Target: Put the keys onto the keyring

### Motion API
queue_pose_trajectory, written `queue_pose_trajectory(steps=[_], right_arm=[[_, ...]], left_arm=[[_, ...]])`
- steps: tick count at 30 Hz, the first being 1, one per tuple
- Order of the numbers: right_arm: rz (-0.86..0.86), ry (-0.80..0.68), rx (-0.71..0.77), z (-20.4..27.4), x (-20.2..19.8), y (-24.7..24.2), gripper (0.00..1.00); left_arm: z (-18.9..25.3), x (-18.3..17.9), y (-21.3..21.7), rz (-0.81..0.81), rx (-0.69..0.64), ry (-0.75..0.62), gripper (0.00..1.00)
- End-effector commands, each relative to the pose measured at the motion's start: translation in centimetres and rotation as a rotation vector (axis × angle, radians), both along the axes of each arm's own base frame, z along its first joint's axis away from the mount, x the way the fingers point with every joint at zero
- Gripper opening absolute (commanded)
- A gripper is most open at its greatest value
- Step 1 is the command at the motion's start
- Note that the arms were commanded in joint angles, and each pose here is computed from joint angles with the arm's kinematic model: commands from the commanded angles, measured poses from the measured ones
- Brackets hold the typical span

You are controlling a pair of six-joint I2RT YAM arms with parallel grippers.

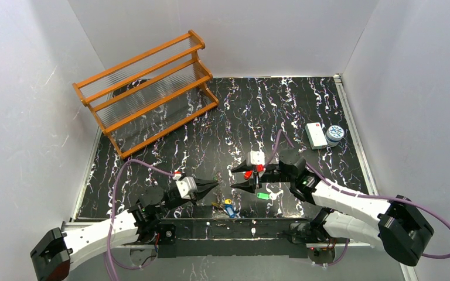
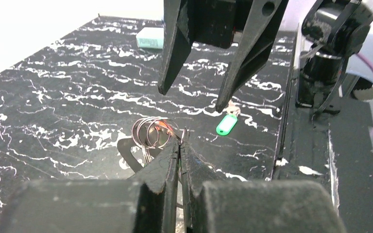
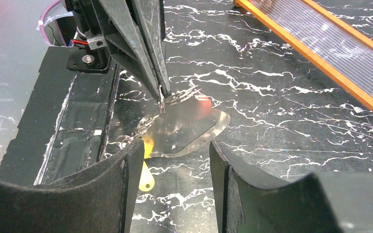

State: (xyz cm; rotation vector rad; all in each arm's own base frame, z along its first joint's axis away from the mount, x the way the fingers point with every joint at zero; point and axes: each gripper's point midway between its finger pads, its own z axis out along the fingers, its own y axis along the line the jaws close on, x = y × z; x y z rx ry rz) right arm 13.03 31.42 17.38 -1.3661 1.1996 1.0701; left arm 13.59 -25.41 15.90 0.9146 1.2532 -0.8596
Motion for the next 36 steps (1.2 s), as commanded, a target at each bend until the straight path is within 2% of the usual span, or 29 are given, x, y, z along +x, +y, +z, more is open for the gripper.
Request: queue_pose_trajectory(steps=[1,11,16,19,22,26,31,36], right_arm=[[0.014,-0.048,0.087,2.2,-0.3,0.1,0.6],[-0.021,-0.007,0.095,2.0,-0.1,0.0,0.63],[-0.168,0.063,0.106,2.1,1.7,-0.6,0.84],[-0.337,0.176,0.116,2.0,3.9,-1.3,0.98],[-0.566,0.307,0.091,0.9,6.8,-2.5,0.99],[-0.843,0.451,-0.023,-2.0,9.6,-4.8,0.99],[-0.95,0.618,-0.153,-5.2,9.8,-5.8,0.94],[-0.976,0.799,-0.205,-7.6,9.5,-6.7,0.9]], left_arm=[[5.1,-0.8,0.2,-0.027,-0.198,-0.086,0.0],[4.8,-1.7,0.3,-0.073,-0.182,-0.174,0.0],[5.0,-1.3,0.7,-0.038,-0.203,-0.16,0.0],[4.9,-0.8,1.0,-0.003,-0.22,-0.124,0.0],[4.5,-0.4,1.1,0.02,-0.226,-0.081,0.0],[3.9,0.3,1.3,0.058,-0.216,-0.044,0.0],[3.1,0.9,1.2,0.089,-0.181,-0.017,0.0],[2.5,1.2,0.9,0.094,-0.136,0.001,0.0]])
